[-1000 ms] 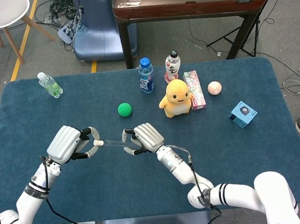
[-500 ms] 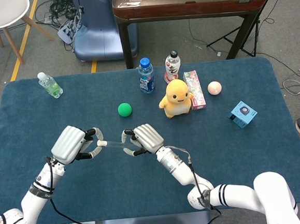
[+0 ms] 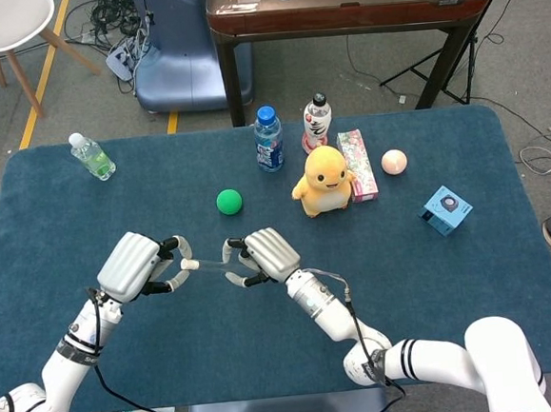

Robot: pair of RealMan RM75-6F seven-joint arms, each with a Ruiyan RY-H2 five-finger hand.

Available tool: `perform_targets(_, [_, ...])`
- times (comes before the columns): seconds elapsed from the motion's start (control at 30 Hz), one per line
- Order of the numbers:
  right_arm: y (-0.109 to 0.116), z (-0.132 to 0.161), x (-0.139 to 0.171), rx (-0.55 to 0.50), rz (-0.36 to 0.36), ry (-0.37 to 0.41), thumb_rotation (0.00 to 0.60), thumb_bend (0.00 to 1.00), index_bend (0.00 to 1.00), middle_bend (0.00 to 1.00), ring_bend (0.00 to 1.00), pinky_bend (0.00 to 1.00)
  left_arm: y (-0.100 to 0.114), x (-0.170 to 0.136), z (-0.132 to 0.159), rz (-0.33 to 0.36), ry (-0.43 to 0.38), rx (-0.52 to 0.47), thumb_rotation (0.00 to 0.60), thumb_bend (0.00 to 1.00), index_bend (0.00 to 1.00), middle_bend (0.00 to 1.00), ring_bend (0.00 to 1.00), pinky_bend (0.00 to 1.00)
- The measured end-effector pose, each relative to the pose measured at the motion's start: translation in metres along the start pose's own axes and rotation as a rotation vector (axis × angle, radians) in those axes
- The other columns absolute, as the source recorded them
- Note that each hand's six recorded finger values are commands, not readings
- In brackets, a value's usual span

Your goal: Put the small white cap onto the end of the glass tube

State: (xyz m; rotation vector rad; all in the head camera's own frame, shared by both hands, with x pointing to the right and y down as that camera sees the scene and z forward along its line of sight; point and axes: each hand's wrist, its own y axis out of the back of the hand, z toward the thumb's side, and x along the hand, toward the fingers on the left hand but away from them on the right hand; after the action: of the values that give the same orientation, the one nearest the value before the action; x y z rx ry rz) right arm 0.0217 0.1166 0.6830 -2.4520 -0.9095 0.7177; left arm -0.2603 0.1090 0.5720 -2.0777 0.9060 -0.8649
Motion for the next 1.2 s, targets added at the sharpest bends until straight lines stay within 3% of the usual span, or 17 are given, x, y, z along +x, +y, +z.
perform_targets(0.8, [-0.004,0.003,-0.002,-0.013,0.007,-0.005,0.6,0.52,0.72,0.99,1.0,0.98,-0.007,0.001,0.0,-0.006,-0.006,0.005,0.6,0.3,0.52,1.0,1.0,0.99])
perform_targets(0.87, [-0.004,0.001,-0.001,-0.004,0.011,-0.009,0.6,0.52,0.72,0.99,1.0,0.98,-0.007,0.001,-0.002,-0.006,-0.003,0.008,0.6,0.3,0.44,1.0,1.0,0.99])
perform_targets(1.03, [-0.002,-0.004,0.003,0.036,0.031,-0.023,0.6,0.52,0.72,0.99,1.0,0.98,-0.006,-0.001,-0.006,-0.029,0.01,0.012,0.6,0.3,0.13,0.99,1.0,0.98])
perform_targets(1.2, [0.007,-0.015,0.01,0.111,0.063,-0.049,0.6,0.52,0.72,0.98,1.0,0.98,-0.001,-0.004,-0.013,-0.029,0.03,0.01,0.6,0.3,0.07,0.93,0.97,0.96])
